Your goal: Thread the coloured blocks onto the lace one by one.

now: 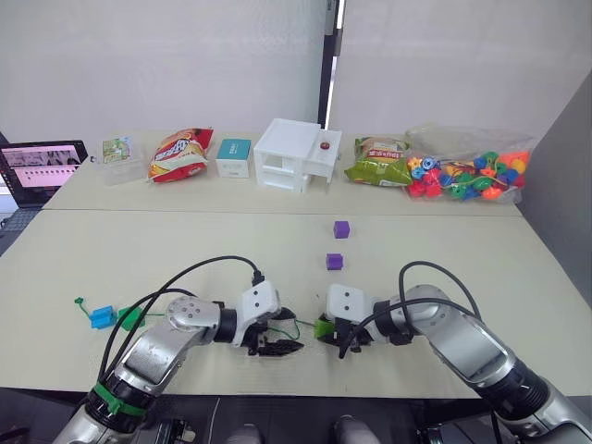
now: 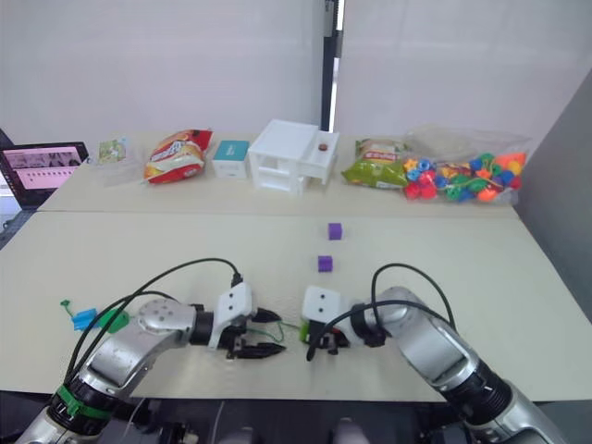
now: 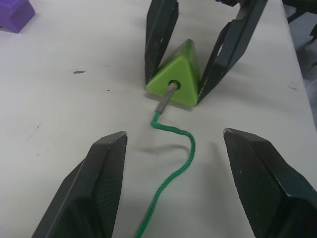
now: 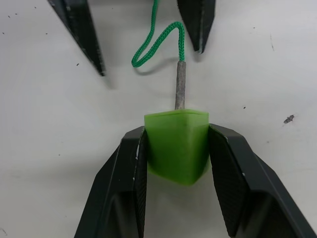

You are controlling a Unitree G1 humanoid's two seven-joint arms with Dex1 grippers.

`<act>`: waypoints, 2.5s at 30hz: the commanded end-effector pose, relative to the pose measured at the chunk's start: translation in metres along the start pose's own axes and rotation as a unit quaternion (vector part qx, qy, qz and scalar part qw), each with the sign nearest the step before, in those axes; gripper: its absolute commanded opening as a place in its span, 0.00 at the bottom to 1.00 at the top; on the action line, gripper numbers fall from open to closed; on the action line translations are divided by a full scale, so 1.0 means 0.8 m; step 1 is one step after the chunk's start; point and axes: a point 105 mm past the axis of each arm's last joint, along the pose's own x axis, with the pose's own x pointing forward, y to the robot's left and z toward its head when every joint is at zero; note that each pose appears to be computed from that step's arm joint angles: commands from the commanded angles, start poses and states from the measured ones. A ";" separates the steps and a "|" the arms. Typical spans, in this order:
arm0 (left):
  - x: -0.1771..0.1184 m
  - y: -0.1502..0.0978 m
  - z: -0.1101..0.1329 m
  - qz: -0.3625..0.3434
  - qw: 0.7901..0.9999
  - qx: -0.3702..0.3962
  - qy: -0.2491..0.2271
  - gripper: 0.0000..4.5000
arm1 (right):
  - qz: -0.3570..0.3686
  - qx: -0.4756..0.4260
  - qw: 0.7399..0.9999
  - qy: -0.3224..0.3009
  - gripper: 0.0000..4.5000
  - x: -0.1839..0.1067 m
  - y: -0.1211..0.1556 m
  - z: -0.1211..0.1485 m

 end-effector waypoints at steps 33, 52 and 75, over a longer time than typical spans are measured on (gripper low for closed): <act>0.003 0.007 0.012 -0.029 0.998 0.043 0.016 0.06 | -0.008 0.038 0.999 0.030 0.29 0.002 0.000 -0.021; -0.001 0.019 0.038 -0.040 0.994 0.098 0.005 0.47 | -0.014 0.039 0.999 0.028 0.29 0.002 -0.003 -0.020; 0.013 0.016 0.030 -0.058 0.992 0.107 0.018 0.47 | -0.023 0.046 0.998 0.028 0.29 -0.001 -0.003 -0.020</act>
